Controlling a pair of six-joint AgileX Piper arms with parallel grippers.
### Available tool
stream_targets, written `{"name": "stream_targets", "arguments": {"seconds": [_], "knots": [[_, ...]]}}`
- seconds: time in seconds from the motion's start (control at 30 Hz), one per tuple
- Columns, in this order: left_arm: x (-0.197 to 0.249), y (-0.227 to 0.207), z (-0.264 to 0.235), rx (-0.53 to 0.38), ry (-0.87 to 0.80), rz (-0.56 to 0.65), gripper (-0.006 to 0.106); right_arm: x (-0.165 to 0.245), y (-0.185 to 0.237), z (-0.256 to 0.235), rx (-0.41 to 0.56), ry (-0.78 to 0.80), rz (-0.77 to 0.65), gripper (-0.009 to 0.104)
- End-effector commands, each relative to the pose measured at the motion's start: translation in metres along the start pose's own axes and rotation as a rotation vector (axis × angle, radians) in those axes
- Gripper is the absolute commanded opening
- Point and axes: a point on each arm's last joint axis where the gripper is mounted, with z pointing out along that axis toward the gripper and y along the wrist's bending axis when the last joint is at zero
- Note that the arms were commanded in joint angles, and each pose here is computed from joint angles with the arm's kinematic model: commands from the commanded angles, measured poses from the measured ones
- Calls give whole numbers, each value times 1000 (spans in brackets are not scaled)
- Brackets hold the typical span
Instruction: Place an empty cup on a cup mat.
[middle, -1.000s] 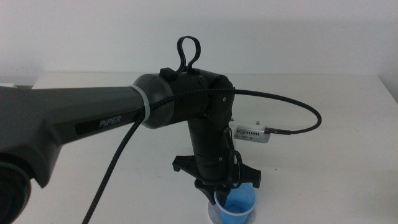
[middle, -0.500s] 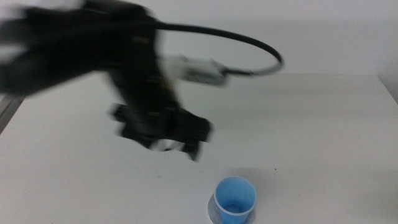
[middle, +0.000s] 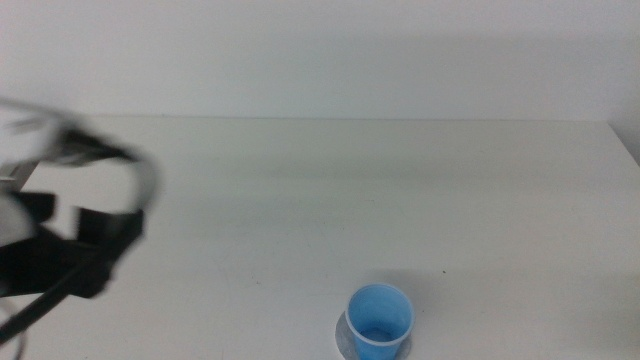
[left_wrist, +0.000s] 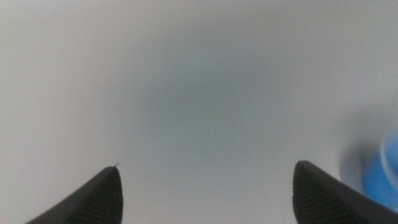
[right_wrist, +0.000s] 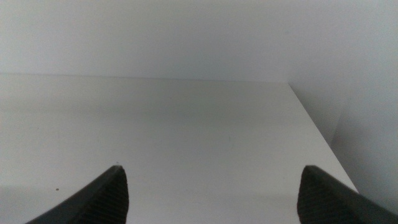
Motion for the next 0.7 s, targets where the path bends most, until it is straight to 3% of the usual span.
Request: {"name": "stream_targets", "arguments": {"seconds": [0.0, 0.17, 0.4, 0.67], "knots": [[13, 9, -5, 21, -226, -8, 94, 0, 0, 0, -1, -8, -10, 93], [62, 27, -5, -55, -512, -11, 94, 0, 0, 0, -1, -8, -10, 93], [120, 37, 2, -178, -677, -115, 94, 0, 0, 0, -1, -8, -10, 93], [135, 35, -2, -191, -771, -136, 94, 0, 0, 0, -1, -8, -10, 93]]}}
